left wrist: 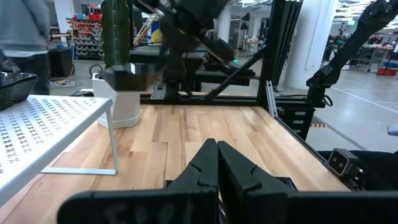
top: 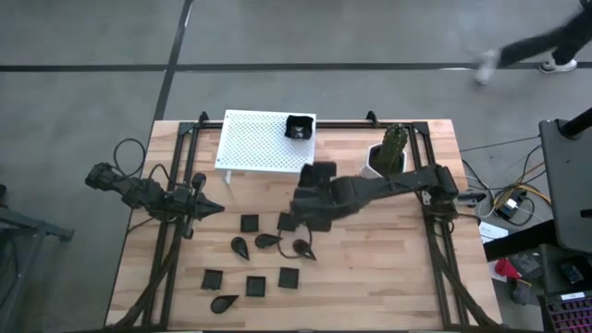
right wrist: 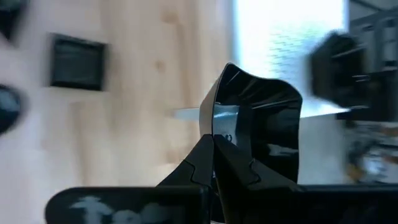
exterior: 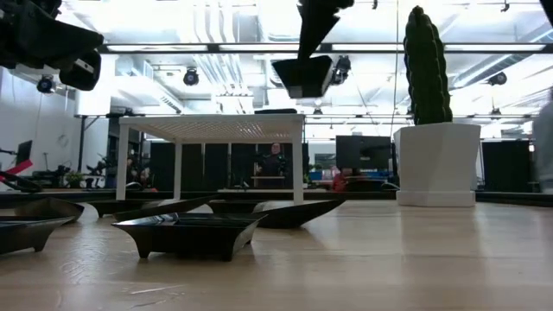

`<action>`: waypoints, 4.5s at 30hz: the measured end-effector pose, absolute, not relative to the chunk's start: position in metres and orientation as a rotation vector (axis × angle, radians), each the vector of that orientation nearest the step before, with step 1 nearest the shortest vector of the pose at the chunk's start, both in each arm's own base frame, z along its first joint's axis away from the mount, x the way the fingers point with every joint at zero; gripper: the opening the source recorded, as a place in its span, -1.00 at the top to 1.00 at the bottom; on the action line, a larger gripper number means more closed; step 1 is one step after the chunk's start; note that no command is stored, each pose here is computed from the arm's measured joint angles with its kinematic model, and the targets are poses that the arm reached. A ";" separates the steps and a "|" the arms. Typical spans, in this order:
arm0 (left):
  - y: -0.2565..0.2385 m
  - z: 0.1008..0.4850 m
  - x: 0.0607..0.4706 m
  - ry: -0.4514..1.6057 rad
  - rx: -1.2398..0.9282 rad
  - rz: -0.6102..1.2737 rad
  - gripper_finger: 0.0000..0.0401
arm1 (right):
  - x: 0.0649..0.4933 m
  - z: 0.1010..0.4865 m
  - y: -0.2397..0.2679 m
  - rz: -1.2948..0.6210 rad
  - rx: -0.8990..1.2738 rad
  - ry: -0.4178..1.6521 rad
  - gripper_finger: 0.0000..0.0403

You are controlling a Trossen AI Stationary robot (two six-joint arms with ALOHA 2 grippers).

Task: Pick & Place Mini shaped plates
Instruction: Stack the distorted square plate on top of the other distorted square plates on the shelf, then put the drop-shaped plate on the shelf

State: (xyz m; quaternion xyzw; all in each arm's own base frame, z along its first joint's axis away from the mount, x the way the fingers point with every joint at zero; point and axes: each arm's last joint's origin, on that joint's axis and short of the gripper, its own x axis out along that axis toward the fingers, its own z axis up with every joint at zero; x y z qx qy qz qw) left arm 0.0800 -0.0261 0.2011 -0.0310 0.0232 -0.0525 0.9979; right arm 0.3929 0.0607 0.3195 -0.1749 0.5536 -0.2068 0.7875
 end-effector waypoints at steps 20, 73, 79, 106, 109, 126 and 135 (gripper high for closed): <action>-0.026 0.201 0.080 0.047 -0.062 -0.105 1.00 | 0.410 0.346 -0.052 -0.529 -0.572 1.159 0.96; -0.026 0.201 0.080 0.047 -0.062 -0.105 1.00 | 0.417 0.334 -0.091 -0.472 -0.459 1.009 0.48; -0.026 0.201 0.080 0.046 -0.062 -0.105 1.00 | 0.395 0.371 -0.052 -0.437 -0.407 0.909 0.68; -0.026 0.201 0.080 0.047 -0.062 -0.105 1.00 | 0.285 0.344 0.172 0.016 -0.303 0.392 0.96; -0.026 0.201 0.080 0.047 -0.062 -0.105 1.00 | 0.276 0.327 0.182 0.051 -0.271 0.346 0.96; -0.026 0.201 0.080 0.047 -0.062 -0.105 1.00 | 0.189 0.249 0.157 0.148 -0.034 0.239 0.96; -0.026 0.214 0.080 -0.078 -0.167 -0.115 1.00 | 0.153 0.215 0.121 0.135 0.000 0.191 0.96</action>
